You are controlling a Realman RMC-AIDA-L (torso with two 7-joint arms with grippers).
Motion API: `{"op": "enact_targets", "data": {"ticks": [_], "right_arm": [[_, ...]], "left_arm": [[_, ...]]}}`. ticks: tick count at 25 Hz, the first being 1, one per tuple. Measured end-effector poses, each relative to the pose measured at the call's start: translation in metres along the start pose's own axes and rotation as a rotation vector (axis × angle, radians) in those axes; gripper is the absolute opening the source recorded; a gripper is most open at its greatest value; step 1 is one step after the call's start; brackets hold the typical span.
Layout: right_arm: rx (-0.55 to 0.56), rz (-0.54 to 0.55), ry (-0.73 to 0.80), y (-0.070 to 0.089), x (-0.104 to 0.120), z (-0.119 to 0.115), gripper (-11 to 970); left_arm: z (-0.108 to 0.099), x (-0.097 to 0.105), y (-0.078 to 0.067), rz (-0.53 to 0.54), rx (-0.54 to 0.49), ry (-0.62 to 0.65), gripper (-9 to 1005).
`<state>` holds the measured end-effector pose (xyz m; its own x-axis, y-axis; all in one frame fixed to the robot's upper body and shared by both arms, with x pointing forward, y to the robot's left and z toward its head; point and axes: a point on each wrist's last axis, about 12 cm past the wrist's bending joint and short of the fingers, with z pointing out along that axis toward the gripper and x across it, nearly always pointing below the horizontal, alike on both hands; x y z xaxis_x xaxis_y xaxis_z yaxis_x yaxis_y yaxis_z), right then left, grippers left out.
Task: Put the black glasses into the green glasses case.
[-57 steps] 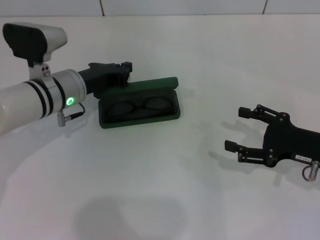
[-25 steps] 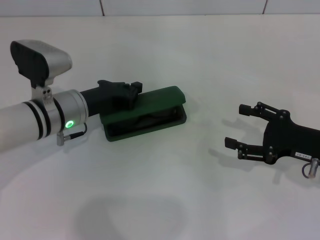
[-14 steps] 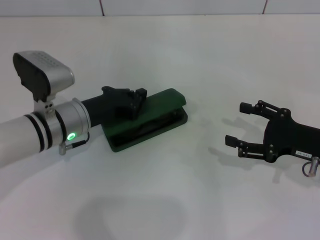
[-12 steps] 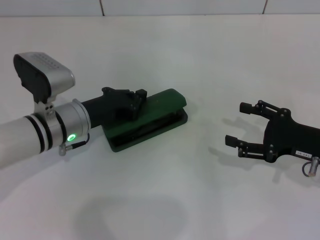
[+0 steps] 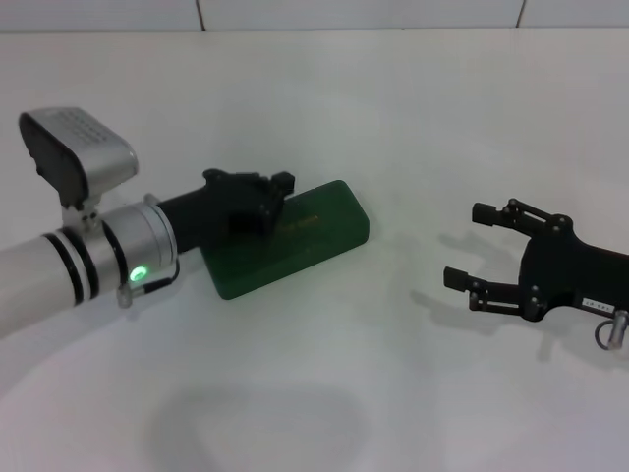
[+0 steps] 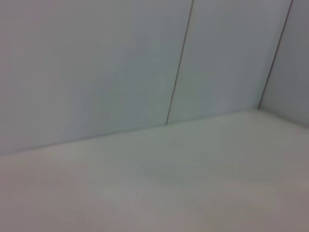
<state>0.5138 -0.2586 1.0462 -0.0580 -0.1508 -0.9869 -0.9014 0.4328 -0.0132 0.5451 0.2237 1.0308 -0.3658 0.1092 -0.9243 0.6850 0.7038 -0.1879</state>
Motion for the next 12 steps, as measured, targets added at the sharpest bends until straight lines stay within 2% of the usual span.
{"op": "enact_targets", "data": {"ticks": [4,7,12], "right_arm": [[0.001,0.002,0.000,0.000,0.000,-0.001,883],[0.000,0.004,-0.001,0.000,0.000,0.000,883],[-0.007,0.006,-0.002,0.000,-0.001,0.000,883]], "left_arm": [[-0.003,-0.023,0.005,-0.107,0.071,-0.046,56],[-0.004,-0.038,0.015,-0.179,0.120,-0.007,57],[-0.012,-0.056,0.024,-0.196,0.198,0.008,57]]}}
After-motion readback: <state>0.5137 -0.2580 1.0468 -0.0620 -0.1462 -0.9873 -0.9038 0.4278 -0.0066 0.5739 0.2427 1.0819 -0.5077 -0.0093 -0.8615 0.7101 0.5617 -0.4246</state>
